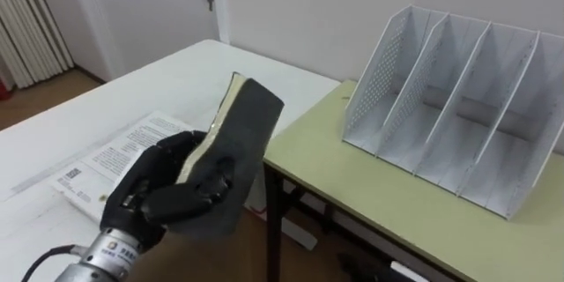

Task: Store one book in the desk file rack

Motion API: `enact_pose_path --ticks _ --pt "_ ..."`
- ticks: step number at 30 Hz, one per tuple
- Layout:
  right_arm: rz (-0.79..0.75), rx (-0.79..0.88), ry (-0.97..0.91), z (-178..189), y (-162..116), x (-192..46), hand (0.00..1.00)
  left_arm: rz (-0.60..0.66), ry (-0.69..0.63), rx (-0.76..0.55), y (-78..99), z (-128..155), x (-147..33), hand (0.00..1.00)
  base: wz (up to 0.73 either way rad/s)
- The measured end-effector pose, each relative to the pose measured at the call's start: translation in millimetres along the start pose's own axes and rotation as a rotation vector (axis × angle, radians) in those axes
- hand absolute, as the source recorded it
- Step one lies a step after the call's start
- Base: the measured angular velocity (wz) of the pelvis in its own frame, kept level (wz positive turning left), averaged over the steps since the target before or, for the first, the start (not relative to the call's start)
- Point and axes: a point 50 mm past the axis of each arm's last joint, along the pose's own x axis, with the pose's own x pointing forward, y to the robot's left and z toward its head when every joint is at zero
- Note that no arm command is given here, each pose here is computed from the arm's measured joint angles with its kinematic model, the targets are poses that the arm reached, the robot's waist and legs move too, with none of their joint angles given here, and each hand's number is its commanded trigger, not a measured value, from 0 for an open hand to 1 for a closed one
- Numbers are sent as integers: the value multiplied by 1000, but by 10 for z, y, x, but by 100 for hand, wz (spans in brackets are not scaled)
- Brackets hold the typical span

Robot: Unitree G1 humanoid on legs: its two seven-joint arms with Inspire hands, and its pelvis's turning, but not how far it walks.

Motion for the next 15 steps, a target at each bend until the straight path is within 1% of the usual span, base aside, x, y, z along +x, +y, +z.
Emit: enact_pose_path --ticks 2,5,7,10,15 --pt "11 60 -62 61 -27 -22 0 -19 -27 -30 21 40 -11 100 3" --pt "40 164 -150 123 -80 -66 0 -73 -39 -69 4 46 -20 100 9" --pt "68 228 -199 164 -102 -93 0 -118 -53 -143 -15 40 -37 100 0" --pt "120 275 -282 270 -106 -119 0 -145 -86 -223 -22 55 -47 100 0" --pt "154 345 -348 319 -140 -160 0 -185 -116 -326 -29 63 -70 100 -3"
